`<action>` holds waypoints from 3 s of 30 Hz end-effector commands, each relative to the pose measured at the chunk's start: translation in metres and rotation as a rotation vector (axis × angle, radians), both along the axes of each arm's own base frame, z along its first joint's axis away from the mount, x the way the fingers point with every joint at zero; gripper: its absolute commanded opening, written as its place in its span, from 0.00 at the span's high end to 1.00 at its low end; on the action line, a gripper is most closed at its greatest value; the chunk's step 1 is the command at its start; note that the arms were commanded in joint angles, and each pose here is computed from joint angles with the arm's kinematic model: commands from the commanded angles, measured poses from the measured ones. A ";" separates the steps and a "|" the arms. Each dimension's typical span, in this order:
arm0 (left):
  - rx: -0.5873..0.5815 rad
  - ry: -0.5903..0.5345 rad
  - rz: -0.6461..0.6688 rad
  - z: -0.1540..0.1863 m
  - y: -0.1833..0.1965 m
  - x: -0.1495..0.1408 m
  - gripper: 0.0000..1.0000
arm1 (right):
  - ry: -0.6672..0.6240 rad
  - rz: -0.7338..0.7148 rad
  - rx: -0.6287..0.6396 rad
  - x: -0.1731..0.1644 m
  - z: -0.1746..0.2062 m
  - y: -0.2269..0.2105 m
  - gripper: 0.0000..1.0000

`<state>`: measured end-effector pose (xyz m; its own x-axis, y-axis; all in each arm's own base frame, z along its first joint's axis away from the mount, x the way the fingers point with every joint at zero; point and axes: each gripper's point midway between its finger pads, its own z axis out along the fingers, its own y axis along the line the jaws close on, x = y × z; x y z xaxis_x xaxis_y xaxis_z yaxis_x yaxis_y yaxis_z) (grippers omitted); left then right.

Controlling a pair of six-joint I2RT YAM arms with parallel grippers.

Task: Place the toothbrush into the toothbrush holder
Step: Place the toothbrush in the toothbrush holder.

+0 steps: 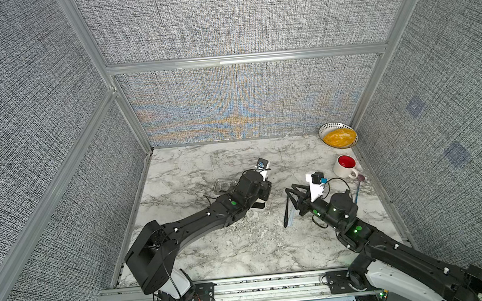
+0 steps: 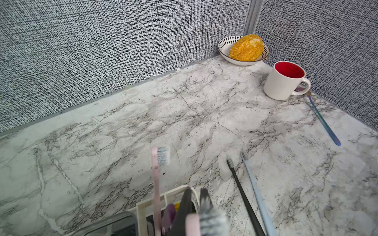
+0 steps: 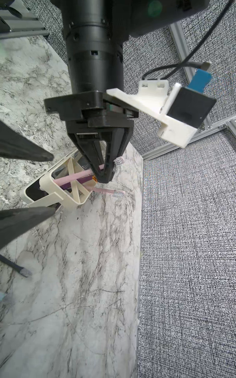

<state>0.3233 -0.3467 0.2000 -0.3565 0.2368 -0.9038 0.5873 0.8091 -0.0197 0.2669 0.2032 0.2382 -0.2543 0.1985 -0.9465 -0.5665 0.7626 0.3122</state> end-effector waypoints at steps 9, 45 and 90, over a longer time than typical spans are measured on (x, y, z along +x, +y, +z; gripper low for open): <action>-0.011 -0.048 0.077 -0.009 0.011 0.004 1.00 | 0.000 -0.023 0.006 0.002 0.002 -0.003 0.61; -0.054 -0.034 0.197 -0.034 0.027 0.010 0.99 | 0.023 -0.026 -0.024 0.007 -0.007 -0.001 0.61; -0.057 -0.034 0.232 0.019 0.046 0.003 0.31 | 0.430 -0.213 -0.203 -0.001 -0.091 -0.038 0.60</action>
